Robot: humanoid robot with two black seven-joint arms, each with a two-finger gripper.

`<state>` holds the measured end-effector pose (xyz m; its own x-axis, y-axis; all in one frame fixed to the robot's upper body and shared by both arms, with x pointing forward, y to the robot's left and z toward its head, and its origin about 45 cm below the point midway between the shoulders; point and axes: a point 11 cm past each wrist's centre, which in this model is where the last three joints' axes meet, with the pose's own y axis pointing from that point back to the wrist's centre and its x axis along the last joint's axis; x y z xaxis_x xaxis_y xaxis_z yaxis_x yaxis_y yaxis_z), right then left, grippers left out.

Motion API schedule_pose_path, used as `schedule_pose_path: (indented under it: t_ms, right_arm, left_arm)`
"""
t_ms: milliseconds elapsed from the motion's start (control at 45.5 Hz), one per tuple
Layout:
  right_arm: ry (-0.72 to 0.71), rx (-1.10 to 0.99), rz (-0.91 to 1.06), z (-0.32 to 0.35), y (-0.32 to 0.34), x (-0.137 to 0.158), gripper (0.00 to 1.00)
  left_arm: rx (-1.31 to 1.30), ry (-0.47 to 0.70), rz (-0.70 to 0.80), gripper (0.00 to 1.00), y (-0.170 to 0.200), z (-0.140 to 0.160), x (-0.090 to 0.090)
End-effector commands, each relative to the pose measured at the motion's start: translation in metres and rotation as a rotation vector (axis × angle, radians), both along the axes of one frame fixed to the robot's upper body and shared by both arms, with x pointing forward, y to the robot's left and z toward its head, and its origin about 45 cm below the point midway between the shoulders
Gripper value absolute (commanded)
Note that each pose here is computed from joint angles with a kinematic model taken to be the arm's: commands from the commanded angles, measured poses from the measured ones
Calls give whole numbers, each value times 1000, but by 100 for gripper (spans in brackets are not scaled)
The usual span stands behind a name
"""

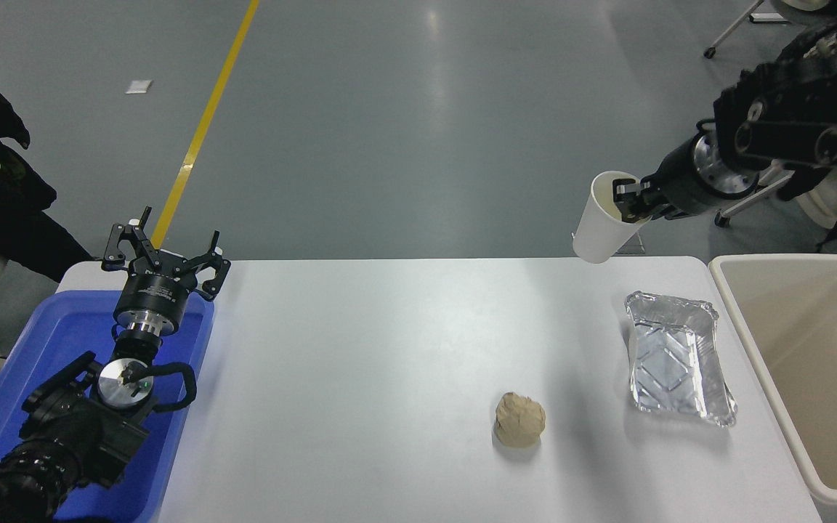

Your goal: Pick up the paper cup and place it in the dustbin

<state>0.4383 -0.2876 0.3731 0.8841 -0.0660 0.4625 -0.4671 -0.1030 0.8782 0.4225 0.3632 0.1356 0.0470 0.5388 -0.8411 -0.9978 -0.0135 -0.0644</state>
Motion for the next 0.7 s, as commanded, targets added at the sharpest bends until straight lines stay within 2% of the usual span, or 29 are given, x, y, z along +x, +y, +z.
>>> schedule_pose_path:
  t_ms: [0, 154, 462, 681]
  right_arm:
    - [-33, 46, -4, 61, -4, -12, 0]
    - [-53, 50, 4, 86, -3, -16, 0]
    - [-47, 36, -11, 75, -12, -13, 0]
    - [-100, 19, -105, 62, -53, 7, 0]
  left_arm:
    - [1, 0, 1, 99, 1, 0, 0]
    - [1, 0, 1, 99, 1, 0, 0]
    - [1, 0, -1, 99, 0, 0, 0]
    - [1, 1, 1, 99, 1, 0, -1]
